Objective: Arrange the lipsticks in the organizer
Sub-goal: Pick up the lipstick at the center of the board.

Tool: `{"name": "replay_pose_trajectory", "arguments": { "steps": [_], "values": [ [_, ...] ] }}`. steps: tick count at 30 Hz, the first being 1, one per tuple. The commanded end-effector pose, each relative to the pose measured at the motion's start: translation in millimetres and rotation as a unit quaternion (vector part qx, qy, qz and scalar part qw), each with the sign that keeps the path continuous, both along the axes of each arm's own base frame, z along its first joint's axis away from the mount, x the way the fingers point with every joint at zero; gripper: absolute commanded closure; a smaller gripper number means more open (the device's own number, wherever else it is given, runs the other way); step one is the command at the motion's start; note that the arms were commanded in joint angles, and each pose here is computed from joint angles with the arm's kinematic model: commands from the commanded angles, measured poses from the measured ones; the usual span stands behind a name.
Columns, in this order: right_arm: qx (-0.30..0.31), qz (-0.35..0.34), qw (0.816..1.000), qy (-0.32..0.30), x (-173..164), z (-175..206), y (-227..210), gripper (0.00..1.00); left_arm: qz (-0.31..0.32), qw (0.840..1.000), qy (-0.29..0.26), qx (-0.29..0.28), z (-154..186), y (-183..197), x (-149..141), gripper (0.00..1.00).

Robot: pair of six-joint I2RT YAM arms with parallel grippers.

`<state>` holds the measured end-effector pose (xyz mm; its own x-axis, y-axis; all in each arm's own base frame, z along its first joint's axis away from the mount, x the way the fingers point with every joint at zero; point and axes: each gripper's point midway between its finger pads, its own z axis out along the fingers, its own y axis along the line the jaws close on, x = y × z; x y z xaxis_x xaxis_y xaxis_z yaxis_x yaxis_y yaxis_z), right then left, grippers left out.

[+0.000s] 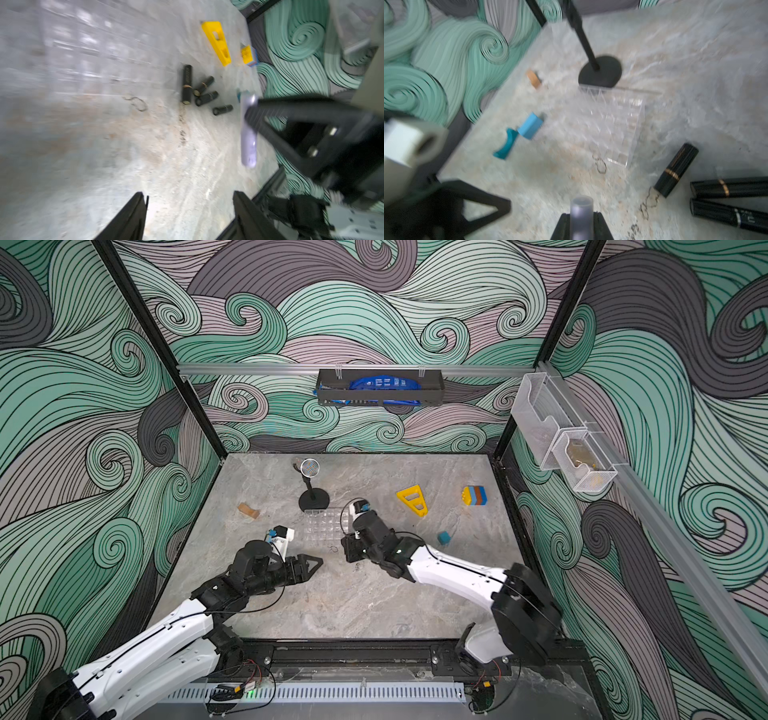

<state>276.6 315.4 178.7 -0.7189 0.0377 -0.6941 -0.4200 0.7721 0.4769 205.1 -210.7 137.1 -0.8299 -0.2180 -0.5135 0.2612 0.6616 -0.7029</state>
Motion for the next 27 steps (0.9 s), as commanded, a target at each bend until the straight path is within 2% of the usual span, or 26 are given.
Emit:
{"name": "replay_pose_trajectory", "arguments": {
  "steps": [1, 7, 15, 27],
  "values": [
    [0.090, 0.012, 0.996, 0.014, -11, 22, 11, 0.79, -0.063, 0.993, -0.048, -0.083, 36, -33, -4, 0.29],
    [0.168, 0.017, 0.986, 0.011, -22, 48, 12, 0.80, -0.077, 0.989, -0.051, -0.118, 45, -50, 1, 0.32],
    [0.175, 0.021, 0.984, 0.005, -29, 49, 17, 0.81, -0.116, 0.978, -0.075, -0.159, 70, -67, -7, 0.44],
    [0.197, 0.017, 0.980, -0.005, -34, 55, 17, 0.80, -0.123, 0.976, -0.088, -0.158, 76, -76, -2, 0.64]
  ]
}}
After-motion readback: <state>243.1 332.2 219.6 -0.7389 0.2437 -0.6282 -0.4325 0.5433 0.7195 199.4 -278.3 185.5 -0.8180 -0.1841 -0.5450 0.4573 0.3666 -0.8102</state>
